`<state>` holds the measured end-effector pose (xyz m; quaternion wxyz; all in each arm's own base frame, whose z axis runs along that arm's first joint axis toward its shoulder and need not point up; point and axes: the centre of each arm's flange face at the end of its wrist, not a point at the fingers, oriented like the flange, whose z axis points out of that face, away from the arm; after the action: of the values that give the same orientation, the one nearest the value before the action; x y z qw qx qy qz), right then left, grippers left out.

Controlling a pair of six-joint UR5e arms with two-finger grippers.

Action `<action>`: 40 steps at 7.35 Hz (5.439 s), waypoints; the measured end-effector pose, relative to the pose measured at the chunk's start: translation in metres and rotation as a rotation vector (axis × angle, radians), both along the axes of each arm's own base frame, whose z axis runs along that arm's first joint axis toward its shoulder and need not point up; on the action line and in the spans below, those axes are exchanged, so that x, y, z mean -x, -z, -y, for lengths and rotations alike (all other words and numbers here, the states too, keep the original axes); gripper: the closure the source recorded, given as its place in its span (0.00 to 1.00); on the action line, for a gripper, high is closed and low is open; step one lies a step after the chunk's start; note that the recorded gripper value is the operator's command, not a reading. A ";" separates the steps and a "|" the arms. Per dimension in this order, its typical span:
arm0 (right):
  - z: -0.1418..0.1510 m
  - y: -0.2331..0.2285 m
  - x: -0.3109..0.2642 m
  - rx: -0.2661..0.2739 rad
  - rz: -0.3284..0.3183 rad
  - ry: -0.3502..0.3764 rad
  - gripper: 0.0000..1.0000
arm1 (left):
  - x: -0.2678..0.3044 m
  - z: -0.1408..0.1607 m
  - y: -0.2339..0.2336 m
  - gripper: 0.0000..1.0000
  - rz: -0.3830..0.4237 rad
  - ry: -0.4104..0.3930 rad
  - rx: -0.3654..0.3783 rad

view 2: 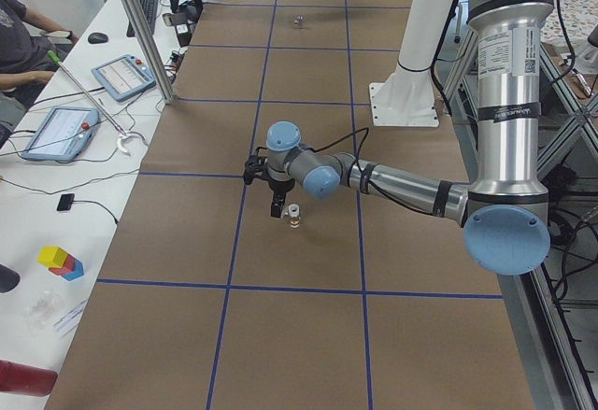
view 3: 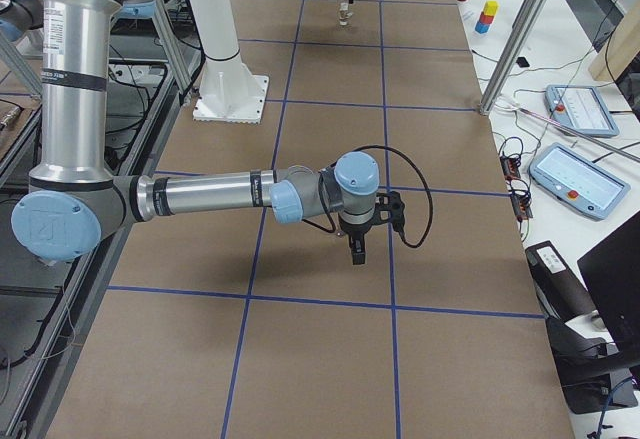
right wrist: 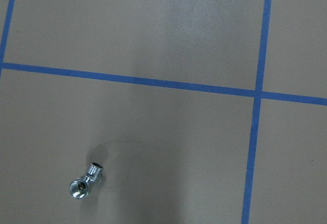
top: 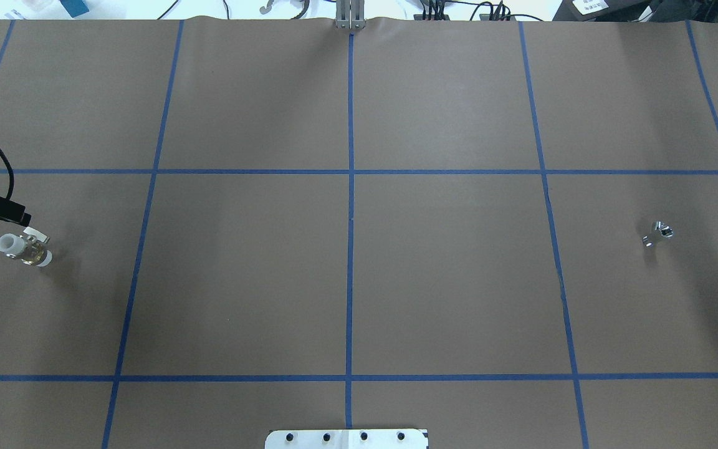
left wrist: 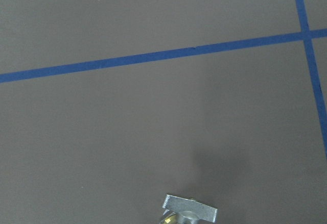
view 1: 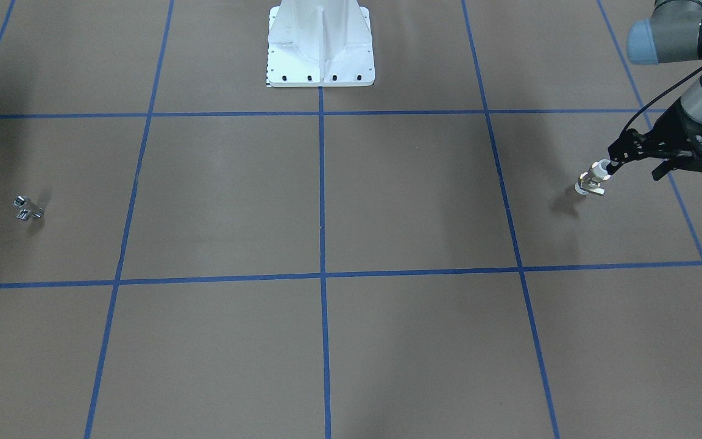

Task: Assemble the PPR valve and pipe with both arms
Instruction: 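Lower the left gripper onto the chrome valve and close on it, then lift the valve with the left gripper and carry it to table center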

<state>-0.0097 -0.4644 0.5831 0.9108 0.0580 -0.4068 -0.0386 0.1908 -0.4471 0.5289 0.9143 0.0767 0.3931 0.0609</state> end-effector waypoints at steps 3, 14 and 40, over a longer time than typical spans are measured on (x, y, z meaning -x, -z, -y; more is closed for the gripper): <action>0.000 -0.001 0.003 0.001 0.000 0.005 0.00 | -0.013 -0.009 -0.003 0.01 0.014 -0.016 0.000; 0.001 -0.004 0.008 0.008 -0.002 0.013 0.00 | -0.009 -0.024 -0.015 0.27 -0.012 -0.050 0.057; 0.062 -0.007 0.050 -0.063 0.015 0.040 0.00 | -0.358 0.134 0.408 1.00 -0.033 0.142 0.247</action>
<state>-0.0596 -0.5265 0.5903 0.9045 0.0789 -0.4134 -0.0692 0.5490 -0.5808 0.1206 0.9121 -0.0078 0.4062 -0.0539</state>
